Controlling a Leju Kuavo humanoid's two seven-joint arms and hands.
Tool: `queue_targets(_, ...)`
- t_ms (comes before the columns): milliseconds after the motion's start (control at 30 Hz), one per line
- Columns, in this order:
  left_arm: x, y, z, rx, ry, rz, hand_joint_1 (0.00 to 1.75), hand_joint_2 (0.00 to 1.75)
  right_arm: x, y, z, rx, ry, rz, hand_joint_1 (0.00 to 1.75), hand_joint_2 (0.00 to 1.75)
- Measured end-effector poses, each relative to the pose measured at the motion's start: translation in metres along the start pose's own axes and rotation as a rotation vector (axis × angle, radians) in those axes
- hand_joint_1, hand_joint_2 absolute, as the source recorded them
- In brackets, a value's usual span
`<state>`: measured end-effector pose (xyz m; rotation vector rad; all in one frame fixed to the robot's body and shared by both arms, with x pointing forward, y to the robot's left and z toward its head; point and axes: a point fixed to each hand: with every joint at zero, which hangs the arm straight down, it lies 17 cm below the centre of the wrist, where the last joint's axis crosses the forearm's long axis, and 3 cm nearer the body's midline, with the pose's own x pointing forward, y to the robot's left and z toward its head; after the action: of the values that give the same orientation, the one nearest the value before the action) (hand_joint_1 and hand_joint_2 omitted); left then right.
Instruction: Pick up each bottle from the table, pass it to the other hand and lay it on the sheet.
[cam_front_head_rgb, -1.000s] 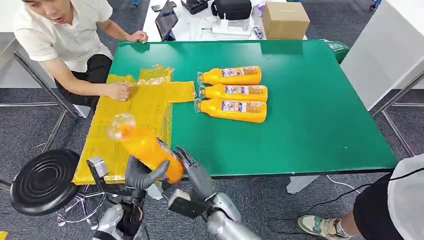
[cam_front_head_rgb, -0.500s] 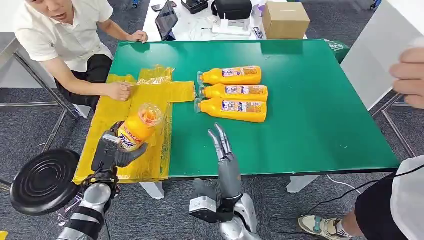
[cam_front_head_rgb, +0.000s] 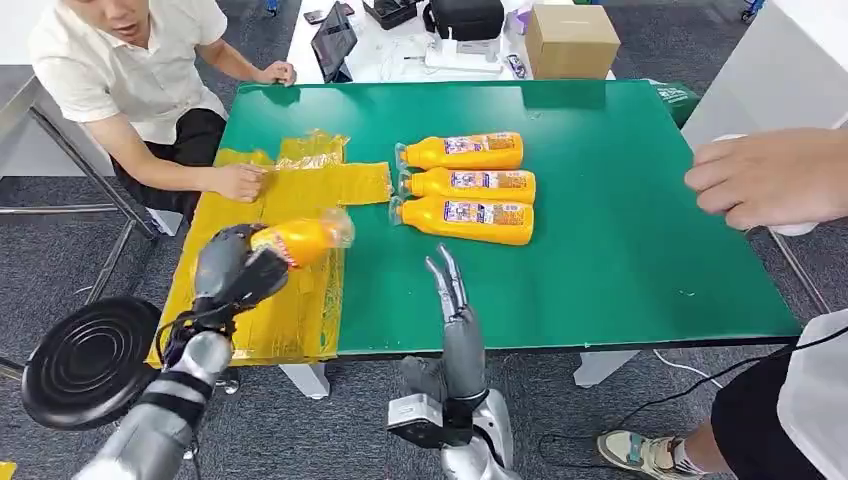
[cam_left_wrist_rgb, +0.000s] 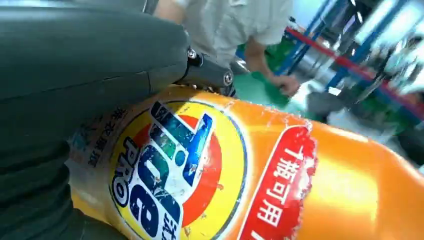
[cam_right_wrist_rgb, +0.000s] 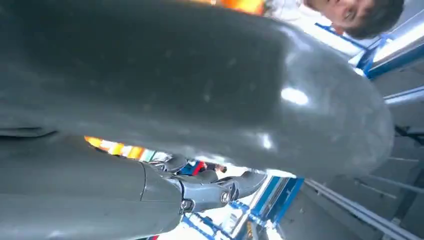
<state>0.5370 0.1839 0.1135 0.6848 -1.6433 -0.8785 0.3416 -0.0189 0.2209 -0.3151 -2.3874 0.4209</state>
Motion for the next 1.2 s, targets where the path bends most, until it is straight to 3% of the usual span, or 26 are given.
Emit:
queue_targets(200,-0.041,-0.047,-0.005,-0.242,0.122,-0.273,1.75,1.75,0.005,0.016,0.004,0.044,-0.013,-0.031,0.0,0.0)
queue_targets(400,-0.063,-0.053,-0.008,-0.337,0.208,-0.305,1.75,1.75,0.004,0.028,0.009,0.078,-0.006,-0.052,0.0,0.0)
queue_targets(433,-0.065,-0.053,-0.009,-0.346,0.216,-0.307,1.59,1.75,0.004,0.029,0.01,0.081,-0.003,-0.056,0.0,0.0)
queue_targets(467,-0.066,-0.053,-0.009,-0.355,0.222,-0.307,1.59,1.75,0.003,0.03,0.011,0.084,0.0,-0.059,0.0,0.0)
queue_targets(500,-0.067,-0.054,-0.009,-0.367,0.229,-0.304,0.07,1.75,0.003,0.032,0.012,0.088,0.002,-0.062,0.0,0.0)
queue_targets(533,-0.068,-0.056,-0.008,-0.379,0.235,-0.301,0.0,1.75,0.003,0.033,0.012,0.09,0.004,-0.065,0.0,0.0)
queue_targets(833,-0.061,-0.07,-0.004,-0.493,0.239,-0.179,0.0,1.75,0.002,0.045,0.018,0.113,0.035,-0.131,0.0,0.0)
queue_targets(1200,-0.051,-0.076,-0.003,-0.518,0.193,-0.126,0.0,1.75,0.004,0.054,0.023,0.144,0.032,-0.137,0.0,0.0)
